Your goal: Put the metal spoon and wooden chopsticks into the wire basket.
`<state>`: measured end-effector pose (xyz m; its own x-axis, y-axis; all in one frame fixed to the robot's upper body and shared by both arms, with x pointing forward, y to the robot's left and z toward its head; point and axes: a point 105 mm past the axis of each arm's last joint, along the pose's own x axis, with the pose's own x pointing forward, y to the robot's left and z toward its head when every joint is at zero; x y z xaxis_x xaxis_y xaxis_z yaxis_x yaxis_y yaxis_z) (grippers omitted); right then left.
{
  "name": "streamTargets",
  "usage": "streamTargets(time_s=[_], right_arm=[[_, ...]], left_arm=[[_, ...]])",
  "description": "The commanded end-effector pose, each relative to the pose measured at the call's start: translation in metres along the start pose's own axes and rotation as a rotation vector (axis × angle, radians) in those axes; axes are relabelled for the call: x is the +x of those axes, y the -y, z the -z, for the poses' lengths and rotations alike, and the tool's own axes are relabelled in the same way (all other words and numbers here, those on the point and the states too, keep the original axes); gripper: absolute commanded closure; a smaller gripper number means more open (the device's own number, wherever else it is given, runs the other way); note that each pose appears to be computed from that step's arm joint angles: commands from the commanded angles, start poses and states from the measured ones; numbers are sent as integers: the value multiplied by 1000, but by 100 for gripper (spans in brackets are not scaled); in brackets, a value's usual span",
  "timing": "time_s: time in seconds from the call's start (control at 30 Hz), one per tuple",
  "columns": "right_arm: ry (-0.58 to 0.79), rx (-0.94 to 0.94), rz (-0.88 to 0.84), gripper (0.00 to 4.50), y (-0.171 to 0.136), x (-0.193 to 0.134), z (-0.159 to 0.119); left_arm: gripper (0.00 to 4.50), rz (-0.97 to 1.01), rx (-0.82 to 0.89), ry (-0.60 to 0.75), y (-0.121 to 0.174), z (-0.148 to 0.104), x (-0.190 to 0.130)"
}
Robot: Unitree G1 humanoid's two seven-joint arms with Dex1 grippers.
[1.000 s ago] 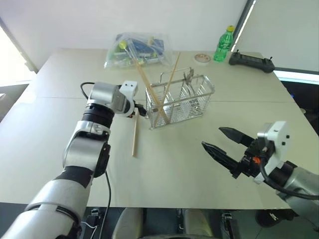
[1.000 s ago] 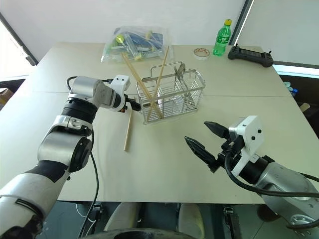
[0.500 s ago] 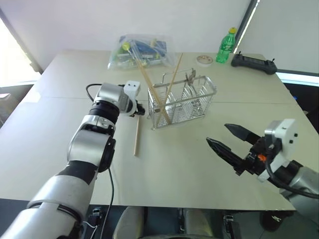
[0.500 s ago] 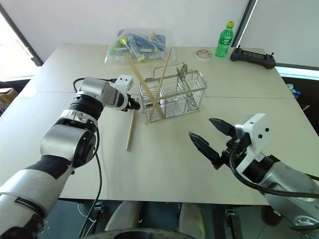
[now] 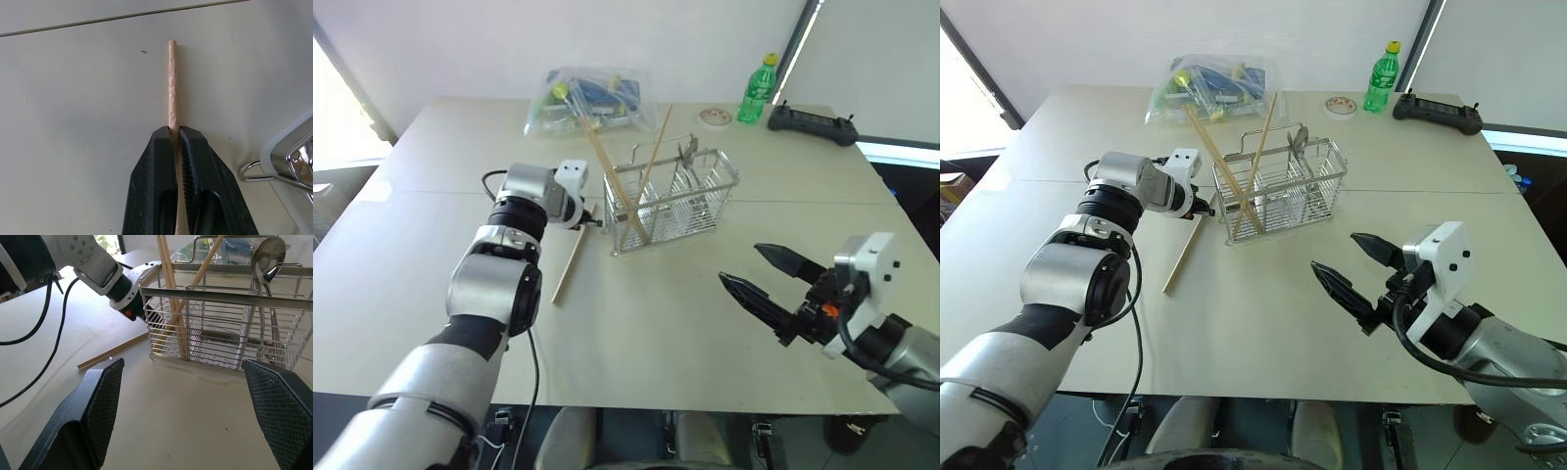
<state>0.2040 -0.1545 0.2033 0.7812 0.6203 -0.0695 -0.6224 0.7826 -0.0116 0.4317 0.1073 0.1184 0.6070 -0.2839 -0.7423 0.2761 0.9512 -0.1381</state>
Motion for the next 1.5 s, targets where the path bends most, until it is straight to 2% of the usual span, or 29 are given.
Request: streamTargets(time_s=[0.03, 0.17, 0.33, 0.47, 0.53, 0.6, 0.67, 0.73, 0.8, 0.87, 1.07, 1.27, 1.5], right_arm=[[18, -25, -19, 53, -1, -1, -8], [-23, -29, -50, 53, -2, -2, -3], [-42, -25, -60, 53, 2, -4, -3], [-51, -18, -68, 53, 4, -4, -4], [-54, -12, -74, 53, 3, -4, -4], [-55, -5, -76, 53, 4, -4, -5], [-54, -2, -78, 53, 5, -3, -5], [-56, -1, -84, 53, 5, -2, -6], [-59, -4, -86, 53, 5, -2, -6], [-61, -5, -84, 53, 6, -2, -5], [-56, -8, -76, 53, 5, -4, -5], [-42, -9, -55, 53, 5, -7, -5], [-32, -5, -27, 53, 4, -10, -4]], left_arm=[[444, -7, -80, 30, -10, -5, -6], [444, -64, -245, 239, -48, -40, -33], [444, -189, -289, 542, -97, -76, -73], [444, -192, -304, 975, -119, -123, -145], [444, -96, -262, 1240, -105, -152, -203], [444, 13, -219, 1415, -85, -167, -247], [444, 108, -176, 1513, -63, -176, -277], [444, 258, -84, 1587, -26, -182, -306], [444, 377, 12, 1599, 10, -181, -318], [444, 447, 53, 1577, 29, -177, -316], [444, 576, 234, 1428, 80, -152, -273], [444, 597, 343, 1300, 101, -125, -227], [444, 589, 352, 1203, 108, -102, -187]])
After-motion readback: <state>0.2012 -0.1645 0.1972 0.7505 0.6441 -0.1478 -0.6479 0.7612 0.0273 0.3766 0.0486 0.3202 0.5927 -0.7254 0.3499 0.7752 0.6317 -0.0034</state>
